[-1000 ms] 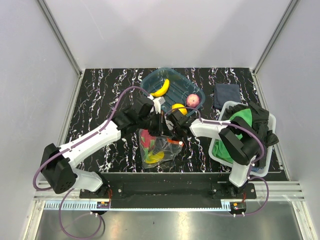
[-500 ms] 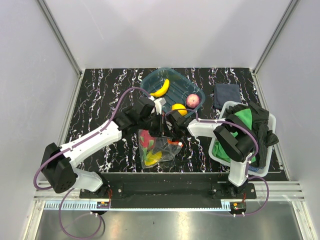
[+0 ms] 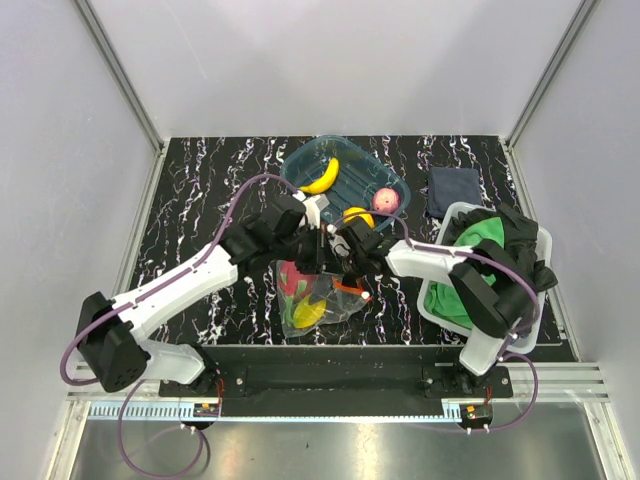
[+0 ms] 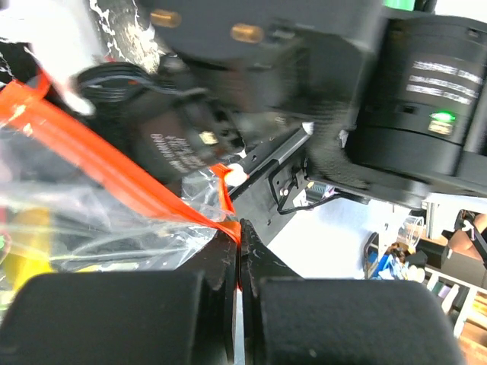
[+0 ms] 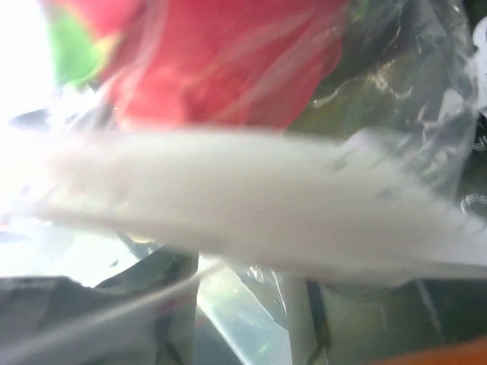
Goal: Open the zip-top bag and remove the fake food
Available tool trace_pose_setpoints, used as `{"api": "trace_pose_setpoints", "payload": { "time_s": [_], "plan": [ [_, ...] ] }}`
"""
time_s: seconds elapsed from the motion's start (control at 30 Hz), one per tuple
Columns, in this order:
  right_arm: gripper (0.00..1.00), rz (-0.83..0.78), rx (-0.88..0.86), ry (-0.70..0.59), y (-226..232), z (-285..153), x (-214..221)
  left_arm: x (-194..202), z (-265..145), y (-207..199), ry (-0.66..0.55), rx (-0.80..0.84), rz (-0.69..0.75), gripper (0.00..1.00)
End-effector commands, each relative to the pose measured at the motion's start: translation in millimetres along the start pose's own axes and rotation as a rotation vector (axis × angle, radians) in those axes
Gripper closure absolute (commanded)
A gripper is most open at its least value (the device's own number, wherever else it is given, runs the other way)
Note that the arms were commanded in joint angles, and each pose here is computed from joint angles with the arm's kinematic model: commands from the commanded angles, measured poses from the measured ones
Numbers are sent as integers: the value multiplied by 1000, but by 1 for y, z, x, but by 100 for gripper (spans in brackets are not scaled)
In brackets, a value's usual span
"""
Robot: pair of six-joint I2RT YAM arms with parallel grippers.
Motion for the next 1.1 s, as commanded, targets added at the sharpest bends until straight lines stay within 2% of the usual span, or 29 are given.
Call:
{"api": "trace_pose_setpoints", "payload": {
  "time_s": [0.0, 0.3, 0.57, 0.77, 0.9, 0.97, 1.03, 1.07],
  "plan": [
    [94, -124, 43, -107, 16, -28, -1, -1, -17, -8, -71, 31, 65, 100],
    [99, -248, 143, -252, 39, -77, 5, 4, -31, -1, -121, 14, 88, 100],
    [100, -343, 317, -394, 60, -134, 8, 4, -36, 5, -137, -18, 107, 100],
    [100, -429, 416, -582, 79, -183, 0, 5, -36, 9, -120, -31, 124, 100],
    [100, -437, 521, -715, 84, -214, -25, 5, -36, 9, -103, -32, 150, 100],
    [100, -381, 571, -749, 70, -223, -47, 5, -35, 10, -84, -36, 172, 100],
    [100, -358, 558, -796, 68, -233, -67, 6, -34, 11, -63, -43, 188, 100],
    [100, -336, 550, -778, 60, -228, -80, 5, -33, 11, -49, -41, 209, 100]
  ]
}}
Point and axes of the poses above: each gripper's point midway between its finger pads, its own z axis out along the fingers, its own y axis along the line the jaws close on, x = y × z, the point moved 8 cm from there along -z, back along the fingers, and after that the axes turned 9 degrees about -z, right-handed, at the moved point
